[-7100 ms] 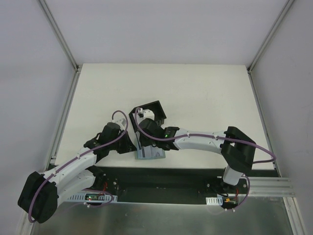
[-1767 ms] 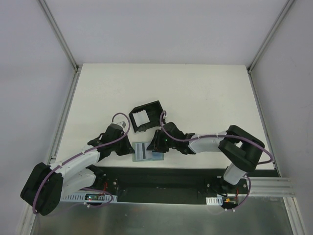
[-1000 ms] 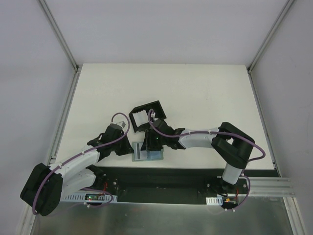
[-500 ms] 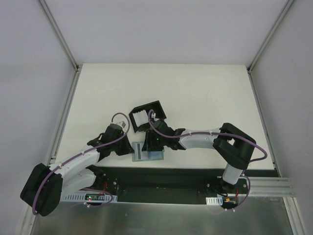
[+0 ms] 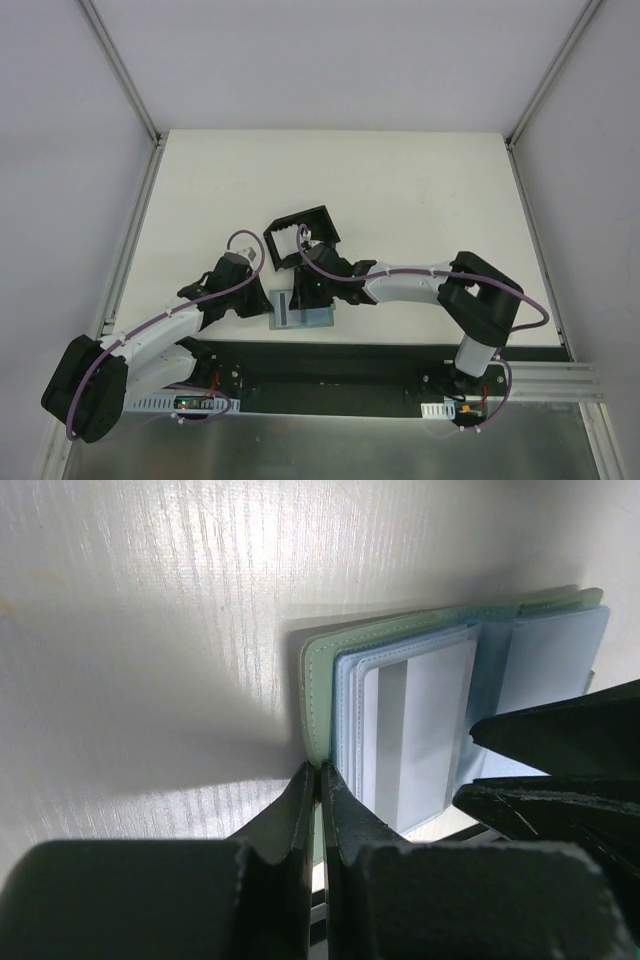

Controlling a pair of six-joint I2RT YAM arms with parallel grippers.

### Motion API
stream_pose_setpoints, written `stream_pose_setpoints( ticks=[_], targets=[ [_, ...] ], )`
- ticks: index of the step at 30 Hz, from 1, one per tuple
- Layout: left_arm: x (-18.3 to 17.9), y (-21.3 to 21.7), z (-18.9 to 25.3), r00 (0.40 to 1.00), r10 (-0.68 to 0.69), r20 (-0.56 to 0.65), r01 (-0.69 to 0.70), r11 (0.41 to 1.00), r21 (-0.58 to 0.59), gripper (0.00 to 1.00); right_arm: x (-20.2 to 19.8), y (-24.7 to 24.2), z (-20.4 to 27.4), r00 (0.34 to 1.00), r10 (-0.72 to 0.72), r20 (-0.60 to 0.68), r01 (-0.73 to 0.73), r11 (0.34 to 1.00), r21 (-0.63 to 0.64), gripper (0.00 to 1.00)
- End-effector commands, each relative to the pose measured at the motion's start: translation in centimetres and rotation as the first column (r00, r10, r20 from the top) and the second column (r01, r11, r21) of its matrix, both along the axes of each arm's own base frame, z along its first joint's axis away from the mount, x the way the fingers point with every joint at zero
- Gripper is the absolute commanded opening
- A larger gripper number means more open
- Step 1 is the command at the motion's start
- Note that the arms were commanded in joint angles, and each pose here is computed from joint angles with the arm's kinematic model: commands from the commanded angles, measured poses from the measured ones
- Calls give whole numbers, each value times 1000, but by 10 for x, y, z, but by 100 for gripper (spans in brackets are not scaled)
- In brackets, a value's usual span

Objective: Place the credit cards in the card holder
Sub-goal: Insert the credit card into the card holder, then pick up the credit card from the storage box.

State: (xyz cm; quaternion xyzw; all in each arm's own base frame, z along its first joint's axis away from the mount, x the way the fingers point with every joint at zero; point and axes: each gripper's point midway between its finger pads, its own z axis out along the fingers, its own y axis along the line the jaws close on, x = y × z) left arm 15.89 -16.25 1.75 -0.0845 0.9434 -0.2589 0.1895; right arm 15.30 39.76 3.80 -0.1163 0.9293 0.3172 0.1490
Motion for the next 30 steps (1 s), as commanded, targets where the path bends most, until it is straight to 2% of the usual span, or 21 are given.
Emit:
stream_pose_setpoints(
  ticks=[1,6,9,12,19,30],
  targets=[
    [1,2,0,1000,3,13,-3,1000,5,0,22,4,55,990,2,141,-12,998,69,45],
    [3,1,5,1000,5,27,-4,1000,-6,0,58,-12,99,971,-13,238,-4,998,70,50],
    [3,1,5,999,6,31,-6,1000,-5,0,83,-16,122,955,-26,296,5,997,73,61],
    [3,2,5,999,8,34,-8,1000,-2,0,106,-18,132,947,-24,319,8,999,51,66],
    [5,3,4,999,8,40,-8,1000,7,0,149,-12,123,963,-1,269,1,1000,1,69],
    [4,5,2,999,-1,37,1,1000,15,0,173,7,80,982,45,186,-38,998,-40,71]
  ],
)
